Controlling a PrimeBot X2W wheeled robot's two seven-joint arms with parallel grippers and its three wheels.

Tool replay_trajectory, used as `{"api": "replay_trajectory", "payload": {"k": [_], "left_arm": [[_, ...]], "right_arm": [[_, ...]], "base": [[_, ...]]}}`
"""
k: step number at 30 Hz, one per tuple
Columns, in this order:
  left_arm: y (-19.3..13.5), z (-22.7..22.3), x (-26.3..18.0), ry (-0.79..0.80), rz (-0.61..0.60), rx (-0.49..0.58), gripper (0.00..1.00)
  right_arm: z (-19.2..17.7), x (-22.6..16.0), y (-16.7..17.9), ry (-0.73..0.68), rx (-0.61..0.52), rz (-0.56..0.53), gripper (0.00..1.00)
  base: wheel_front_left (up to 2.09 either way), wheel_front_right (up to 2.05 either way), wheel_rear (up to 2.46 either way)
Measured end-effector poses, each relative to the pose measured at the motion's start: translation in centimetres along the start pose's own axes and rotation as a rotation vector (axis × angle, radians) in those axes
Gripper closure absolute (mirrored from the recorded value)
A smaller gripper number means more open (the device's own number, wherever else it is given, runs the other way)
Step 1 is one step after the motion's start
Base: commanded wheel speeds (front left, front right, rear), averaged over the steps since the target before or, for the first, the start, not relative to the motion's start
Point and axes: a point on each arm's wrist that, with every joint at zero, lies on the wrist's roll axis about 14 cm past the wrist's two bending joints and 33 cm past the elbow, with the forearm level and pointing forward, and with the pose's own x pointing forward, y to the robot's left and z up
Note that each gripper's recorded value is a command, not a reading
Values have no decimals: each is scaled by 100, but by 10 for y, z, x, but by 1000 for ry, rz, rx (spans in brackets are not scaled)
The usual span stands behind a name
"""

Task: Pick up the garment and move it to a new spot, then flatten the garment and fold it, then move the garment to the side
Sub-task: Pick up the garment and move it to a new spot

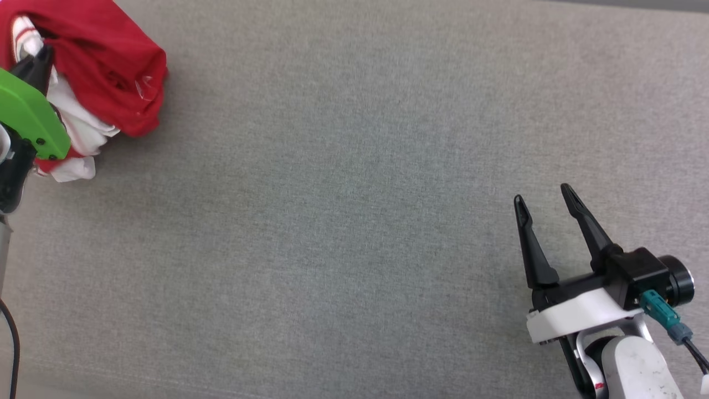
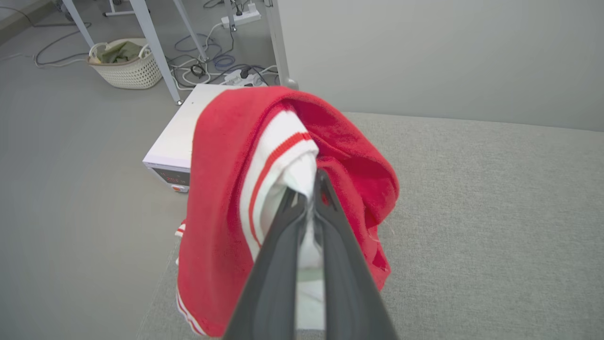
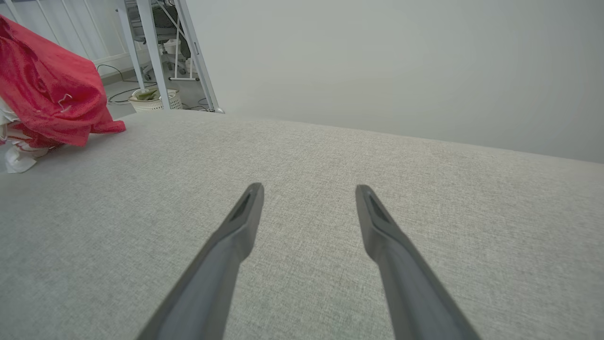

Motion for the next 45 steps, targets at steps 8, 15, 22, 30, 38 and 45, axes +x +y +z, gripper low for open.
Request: {"api": "replay_trajectory", "payload": {"k": [8, 15, 22, 30, 38, 45], "left_arm": [[-41, 83, -39, -254, -108, 148, 100], [-113, 117, -62, -353, -285, 203, 100], [-218, 135, -67, -418, -525, 205, 100], [-329, 190, -90, -625, -767, 140, 100], [-402, 168, -111, -653, -976, 172, 100], [-378, 24, -83, -240, -993, 232, 100]], "right_arm": [[26, -20, 0, -59, -3, -40, 0], [47, -43, -16, -111, -20, -114, 0], [58, -71, -44, -136, -34, -222, 0], [67, -111, -77, -153, -41, -361, 0], [71, -144, -99, -165, -51, -470, 0], [64, -138, -96, -146, -42, -451, 0]], "base": [[0, 0, 0], [0, 0, 0], [0, 0, 0], [0, 0, 0], [0, 0, 0], [0, 0, 0]]}}
